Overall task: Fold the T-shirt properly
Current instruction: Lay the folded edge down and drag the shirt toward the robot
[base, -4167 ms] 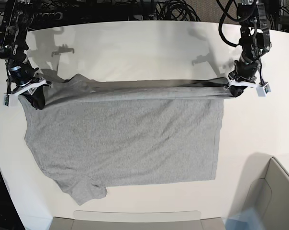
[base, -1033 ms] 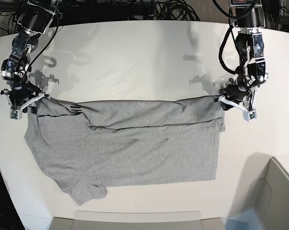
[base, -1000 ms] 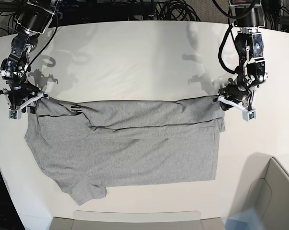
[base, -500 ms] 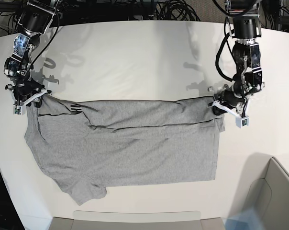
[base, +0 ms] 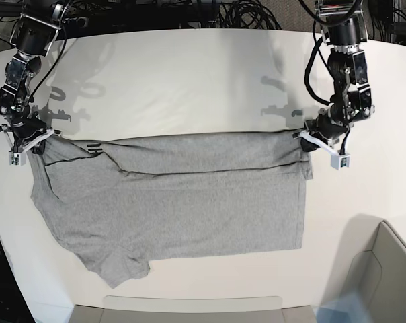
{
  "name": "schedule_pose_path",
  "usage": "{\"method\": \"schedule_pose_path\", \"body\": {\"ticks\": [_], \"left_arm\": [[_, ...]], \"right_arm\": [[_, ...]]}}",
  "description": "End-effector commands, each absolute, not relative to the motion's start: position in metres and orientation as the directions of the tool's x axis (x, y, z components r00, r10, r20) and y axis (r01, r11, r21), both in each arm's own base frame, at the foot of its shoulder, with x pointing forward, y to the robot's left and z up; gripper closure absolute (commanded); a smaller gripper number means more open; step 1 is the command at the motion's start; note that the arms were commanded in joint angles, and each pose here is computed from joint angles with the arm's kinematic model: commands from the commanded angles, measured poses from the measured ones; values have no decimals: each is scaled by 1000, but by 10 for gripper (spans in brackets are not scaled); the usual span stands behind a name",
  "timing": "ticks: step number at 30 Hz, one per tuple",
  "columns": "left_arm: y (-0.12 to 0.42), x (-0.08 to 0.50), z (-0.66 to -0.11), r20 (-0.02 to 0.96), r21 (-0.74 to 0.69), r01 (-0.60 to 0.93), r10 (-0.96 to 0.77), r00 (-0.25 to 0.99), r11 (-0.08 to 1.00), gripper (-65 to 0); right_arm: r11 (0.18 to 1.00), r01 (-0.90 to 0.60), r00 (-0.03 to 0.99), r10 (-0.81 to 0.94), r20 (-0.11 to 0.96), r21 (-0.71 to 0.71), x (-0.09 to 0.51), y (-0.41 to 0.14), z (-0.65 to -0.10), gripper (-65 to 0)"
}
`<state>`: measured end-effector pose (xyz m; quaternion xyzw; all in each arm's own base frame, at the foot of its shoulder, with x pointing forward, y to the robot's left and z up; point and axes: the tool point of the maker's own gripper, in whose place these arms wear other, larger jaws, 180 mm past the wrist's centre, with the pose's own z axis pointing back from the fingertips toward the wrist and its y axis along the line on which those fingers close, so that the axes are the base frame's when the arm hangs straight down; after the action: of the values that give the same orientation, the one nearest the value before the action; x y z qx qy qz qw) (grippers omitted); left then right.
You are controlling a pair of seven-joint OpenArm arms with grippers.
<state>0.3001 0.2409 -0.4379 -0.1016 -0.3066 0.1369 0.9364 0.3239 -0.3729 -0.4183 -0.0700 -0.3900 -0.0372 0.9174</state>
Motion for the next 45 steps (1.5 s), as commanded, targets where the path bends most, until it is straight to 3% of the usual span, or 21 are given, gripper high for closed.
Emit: {"method": "schedule_pose_path", "body": {"ticks": [1,13,21,34,41,45], "left_arm": [[256,288,-438,534,-223,-217,305,789,951,0],[278,236,-448,500,-153,-242,286,817,958,0],[325,201,-447,487,-64,-302,294,822,951,0],[388,146,-436,406,127,-260,189,894,957,0],[395,150,-429,405,149,-241,163,900,959,0],[390,167,-413,457,151,-218,128,880,964,-132]], "right_arm": [[979,134,753,2,658,-156,307,-386,-427,0],[997,-60,835,82,543,-57,238,-336,-477,0],[994,-113,815,101,571,-14,213,-280,-477,0],[992,-108,814,53,578,61,158,-213,-470,0],[997,-31,768,-18,641,66,164,-208,-447,-2],[1000,13,696,-9,718,0,181,-229,-410,-106]]}}
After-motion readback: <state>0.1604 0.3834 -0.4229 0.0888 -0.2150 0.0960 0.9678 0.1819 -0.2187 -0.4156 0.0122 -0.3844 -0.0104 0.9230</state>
